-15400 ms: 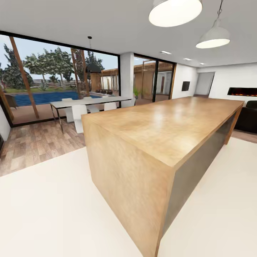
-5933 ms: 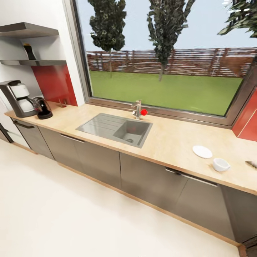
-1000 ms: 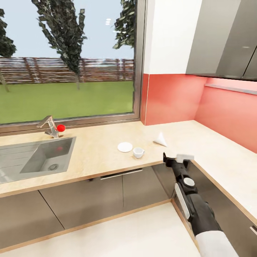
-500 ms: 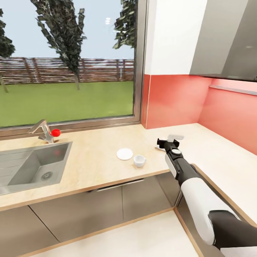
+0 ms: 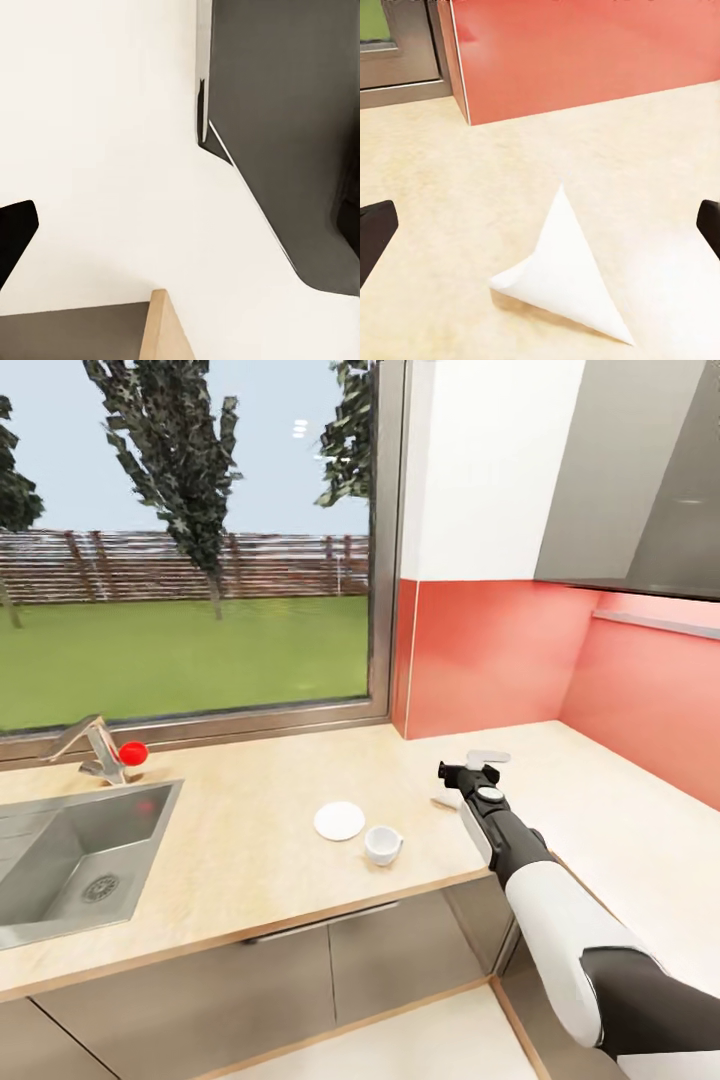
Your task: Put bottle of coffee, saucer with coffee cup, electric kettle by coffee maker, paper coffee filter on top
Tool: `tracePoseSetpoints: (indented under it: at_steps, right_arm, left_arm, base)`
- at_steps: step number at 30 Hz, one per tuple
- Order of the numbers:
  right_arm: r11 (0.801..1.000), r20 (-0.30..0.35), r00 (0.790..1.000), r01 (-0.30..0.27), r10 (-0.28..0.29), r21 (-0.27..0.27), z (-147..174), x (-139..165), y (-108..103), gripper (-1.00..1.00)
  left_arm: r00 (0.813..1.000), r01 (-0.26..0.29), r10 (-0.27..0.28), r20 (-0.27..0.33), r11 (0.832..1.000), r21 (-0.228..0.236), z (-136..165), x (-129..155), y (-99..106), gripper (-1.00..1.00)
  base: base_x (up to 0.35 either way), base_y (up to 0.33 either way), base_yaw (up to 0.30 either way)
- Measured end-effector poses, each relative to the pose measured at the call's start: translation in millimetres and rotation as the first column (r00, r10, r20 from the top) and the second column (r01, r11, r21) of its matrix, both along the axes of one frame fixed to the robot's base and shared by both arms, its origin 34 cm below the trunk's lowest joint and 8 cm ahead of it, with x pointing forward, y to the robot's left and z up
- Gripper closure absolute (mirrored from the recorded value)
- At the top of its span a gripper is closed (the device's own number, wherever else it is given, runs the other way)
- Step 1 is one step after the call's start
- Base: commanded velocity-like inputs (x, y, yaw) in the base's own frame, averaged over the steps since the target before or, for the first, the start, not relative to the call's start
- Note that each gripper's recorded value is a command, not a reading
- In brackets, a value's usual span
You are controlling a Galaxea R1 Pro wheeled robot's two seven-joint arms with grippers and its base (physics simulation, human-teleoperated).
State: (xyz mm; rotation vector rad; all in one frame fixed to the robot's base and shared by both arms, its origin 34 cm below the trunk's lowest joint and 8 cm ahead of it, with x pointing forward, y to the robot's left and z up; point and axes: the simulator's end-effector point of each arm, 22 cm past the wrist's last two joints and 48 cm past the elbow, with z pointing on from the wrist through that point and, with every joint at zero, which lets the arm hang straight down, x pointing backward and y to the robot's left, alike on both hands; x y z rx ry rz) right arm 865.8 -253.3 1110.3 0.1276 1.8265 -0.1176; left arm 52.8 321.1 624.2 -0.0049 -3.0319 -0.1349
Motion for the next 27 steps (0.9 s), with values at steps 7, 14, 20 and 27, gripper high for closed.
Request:
tracePoseSetpoints:
  at_steps: [7, 14, 20, 27]
  right_arm:
    - [1.000, -0.115, 0.993, -0.005, 0.004, -0.006, -52.9, -13.7, 1.3, -1.00]
    - [1.000, -0.131, 0.991, -0.003, 0.002, -0.009, -60.1, -15.8, 0.2, -1.00]
    - [0.993, -0.126, 0.985, 0.112, -0.117, -0.048, -54.7, -20.4, -20.8, -1.00]
    - [0.998, -0.160, 0.985, 0.065, -0.064, -0.003, -32.3, -19.5, 41.7, -1.00]
  left_arm:
    - [1.000, 0.000, 0.000, -0.007, 1.000, 0.000, 0.7, -5.0, 0.0, -1.00]
    - [1.000, 0.000, 0.000, -0.006, 1.000, -0.002, 0.5, -4.8, -1.8, -1.00]
    - [1.000, -0.001, 0.001, -0.007, 1.000, -0.003, 0.5, -4.8, -2.4, -1.00]
    - [1.000, -0.001, 0.001, -0.007, 1.000, -0.003, 0.5, -4.8, -2.4, -1.00]
  base:
    - [0.084, -0.097, 0.000]
    - [0.043, -0.046, 0.000]
    - [0.002, -0.002, 0.000]
    - [0.000, 0.000, 0.000]
